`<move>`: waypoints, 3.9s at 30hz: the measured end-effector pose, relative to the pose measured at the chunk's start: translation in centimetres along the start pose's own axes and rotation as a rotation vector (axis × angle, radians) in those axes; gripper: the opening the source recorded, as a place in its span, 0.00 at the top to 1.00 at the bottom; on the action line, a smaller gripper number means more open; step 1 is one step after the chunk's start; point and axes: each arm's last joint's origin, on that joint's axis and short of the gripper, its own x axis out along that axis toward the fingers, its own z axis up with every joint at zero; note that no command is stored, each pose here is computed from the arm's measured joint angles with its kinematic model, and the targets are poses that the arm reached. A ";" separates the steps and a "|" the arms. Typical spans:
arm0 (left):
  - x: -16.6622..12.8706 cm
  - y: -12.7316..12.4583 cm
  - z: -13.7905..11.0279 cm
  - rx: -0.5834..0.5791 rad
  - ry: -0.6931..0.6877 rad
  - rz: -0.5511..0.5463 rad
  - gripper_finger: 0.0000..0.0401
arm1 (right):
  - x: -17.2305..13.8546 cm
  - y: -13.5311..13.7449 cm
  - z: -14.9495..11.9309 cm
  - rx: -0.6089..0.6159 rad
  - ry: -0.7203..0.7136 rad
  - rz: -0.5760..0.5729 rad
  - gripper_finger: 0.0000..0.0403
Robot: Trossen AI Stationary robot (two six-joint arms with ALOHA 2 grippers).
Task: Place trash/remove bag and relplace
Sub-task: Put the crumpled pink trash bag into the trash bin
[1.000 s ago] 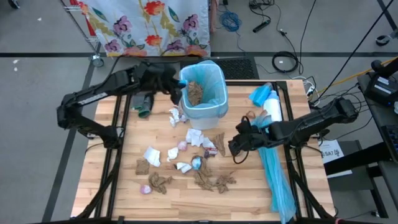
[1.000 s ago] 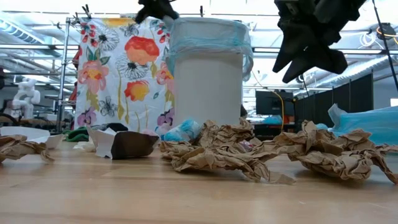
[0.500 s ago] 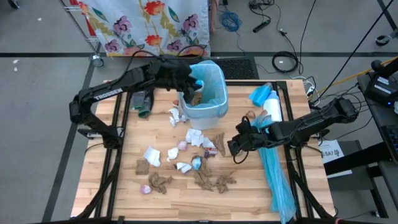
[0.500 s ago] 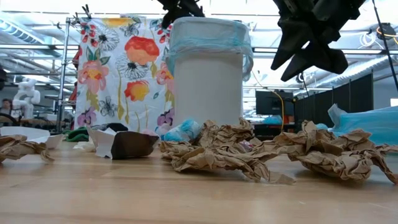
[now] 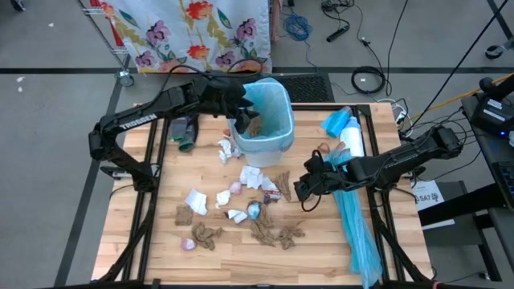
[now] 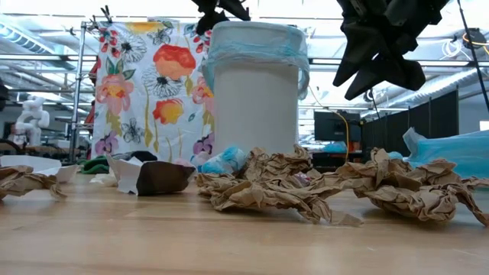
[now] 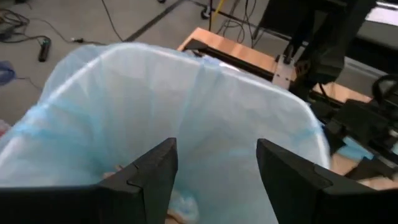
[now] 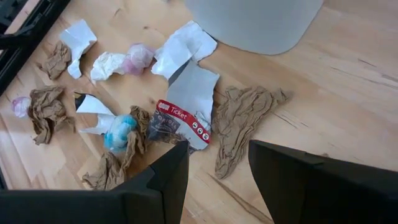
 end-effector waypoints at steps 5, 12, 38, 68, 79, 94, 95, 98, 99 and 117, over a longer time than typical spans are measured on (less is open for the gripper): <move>-4.7 -0.1 -0.2 0.036 -0.001 0.056 0.46 | 0.0 0.0 0.0 -0.010 0.001 0.000 0.60; -9.2 0.0 -2.7 0.102 0.114 0.108 0.46 | 0.0 0.0 0.0 -0.054 0.002 0.000 0.60; 0.8 2.7 -26.4 0.060 0.082 0.017 0.46 | 0.0 0.4 0.2 0.000 -0.017 0.035 0.60; 8.6 3.4 -27.6 0.372 -0.089 0.082 0.46 | 0.0 0.3 0.1 0.060 -0.008 0.027 0.60; 9.2 4.4 -27.7 0.405 -0.064 0.166 0.46 | 0.0 0.2 0.1 0.040 -0.007 0.023 0.60; 13.4 5.0 -27.1 0.346 -0.003 0.107 0.60 | 0.0 0.2 0.1 0.053 -0.004 0.017 0.60; 13.7 5.0 -27.1 0.344 0.007 0.095 0.65 | 0.0 0.1 0.1 0.053 -0.003 0.016 0.60; 14.4 4.9 -27.1 0.324 0.034 0.073 0.80 | 0.0 0.2 0.1 0.055 -0.004 0.016 0.60; 14.5 4.9 -27.1 0.298 0.043 0.072 0.85 | 0.0 0.2 0.1 0.055 -0.003 0.016 0.60; 3.0 0.2 -19.3 -0.019 -0.048 0.028 0.95 | 0.0 0.0 0.0 0.002 0.003 -0.001 0.60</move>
